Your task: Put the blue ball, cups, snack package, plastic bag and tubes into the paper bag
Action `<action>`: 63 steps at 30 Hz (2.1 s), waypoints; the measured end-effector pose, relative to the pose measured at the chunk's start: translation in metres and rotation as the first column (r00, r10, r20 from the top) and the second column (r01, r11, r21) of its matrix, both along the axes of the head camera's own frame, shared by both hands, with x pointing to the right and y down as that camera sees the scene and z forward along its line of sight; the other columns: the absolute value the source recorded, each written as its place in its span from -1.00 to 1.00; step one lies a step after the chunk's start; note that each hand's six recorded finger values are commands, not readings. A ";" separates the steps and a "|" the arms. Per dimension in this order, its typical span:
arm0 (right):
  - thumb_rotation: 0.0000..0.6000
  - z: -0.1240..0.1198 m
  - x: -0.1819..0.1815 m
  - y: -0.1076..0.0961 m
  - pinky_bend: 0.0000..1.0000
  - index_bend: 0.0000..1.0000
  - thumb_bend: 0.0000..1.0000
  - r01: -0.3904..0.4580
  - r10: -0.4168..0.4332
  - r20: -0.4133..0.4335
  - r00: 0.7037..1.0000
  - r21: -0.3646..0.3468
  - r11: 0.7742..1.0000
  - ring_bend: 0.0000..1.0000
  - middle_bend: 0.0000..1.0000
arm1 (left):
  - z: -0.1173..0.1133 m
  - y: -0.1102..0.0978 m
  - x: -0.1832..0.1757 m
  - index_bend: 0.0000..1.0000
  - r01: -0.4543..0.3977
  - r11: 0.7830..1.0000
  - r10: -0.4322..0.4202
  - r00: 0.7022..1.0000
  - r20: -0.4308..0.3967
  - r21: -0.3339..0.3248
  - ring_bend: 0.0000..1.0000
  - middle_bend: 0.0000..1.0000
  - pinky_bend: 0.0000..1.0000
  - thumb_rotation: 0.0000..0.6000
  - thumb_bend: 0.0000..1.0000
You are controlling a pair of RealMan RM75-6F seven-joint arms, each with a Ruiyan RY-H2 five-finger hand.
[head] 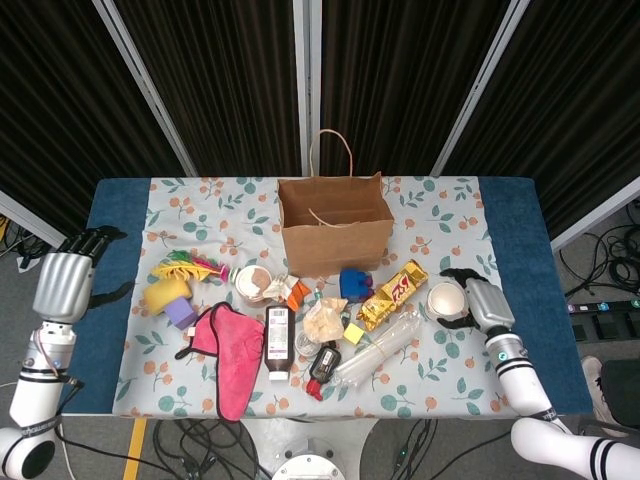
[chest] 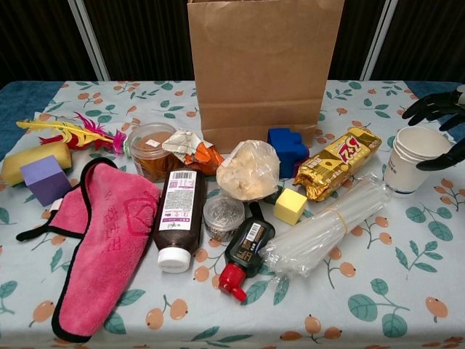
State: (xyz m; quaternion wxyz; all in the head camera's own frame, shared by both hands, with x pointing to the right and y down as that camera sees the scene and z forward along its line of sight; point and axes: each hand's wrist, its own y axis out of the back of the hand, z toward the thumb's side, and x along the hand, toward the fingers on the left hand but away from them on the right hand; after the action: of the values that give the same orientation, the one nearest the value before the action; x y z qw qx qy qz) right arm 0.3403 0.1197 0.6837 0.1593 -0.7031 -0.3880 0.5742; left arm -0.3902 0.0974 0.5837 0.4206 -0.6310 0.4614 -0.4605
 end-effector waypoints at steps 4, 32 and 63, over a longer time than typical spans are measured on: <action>1.00 -0.007 -0.004 -0.002 -0.23 -0.12 -0.70 -0.013 0.014 -0.026 1.000 0.037 0.999 -0.41 -0.24 | 0.000 0.003 -0.004 -0.33 0.014 1.000 -0.014 1.000 -0.007 -0.008 -0.43 -0.28 -0.32 1.00 -0.65; 1.00 -0.240 -0.097 -0.119 -0.17 -0.04 -0.65 0.049 -0.106 0.055 0.993 0.621 0.783 -0.37 -0.21 | 0.003 0.023 -0.028 -0.33 0.069 0.996 -0.071 0.997 -0.025 -0.060 -0.43 -0.28 -0.32 1.00 -0.65; 1.00 -0.158 -0.172 -0.147 -0.65 -0.72 -1.00 0.050 -0.164 0.169 0.972 0.533 0.845 -0.91 -0.68 | 0.010 0.022 -0.040 -0.33 0.084 0.994 -0.087 0.996 -0.034 -0.075 -0.43 -0.28 -0.32 1.00 -0.65</action>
State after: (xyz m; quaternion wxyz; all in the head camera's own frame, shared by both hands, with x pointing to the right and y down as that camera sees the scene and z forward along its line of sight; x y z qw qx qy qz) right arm 0.1687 -0.0274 0.5254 0.3355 -0.7096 -0.5043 0.3599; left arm -0.4306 0.1198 0.5935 0.3686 -0.6341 0.4785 -0.4828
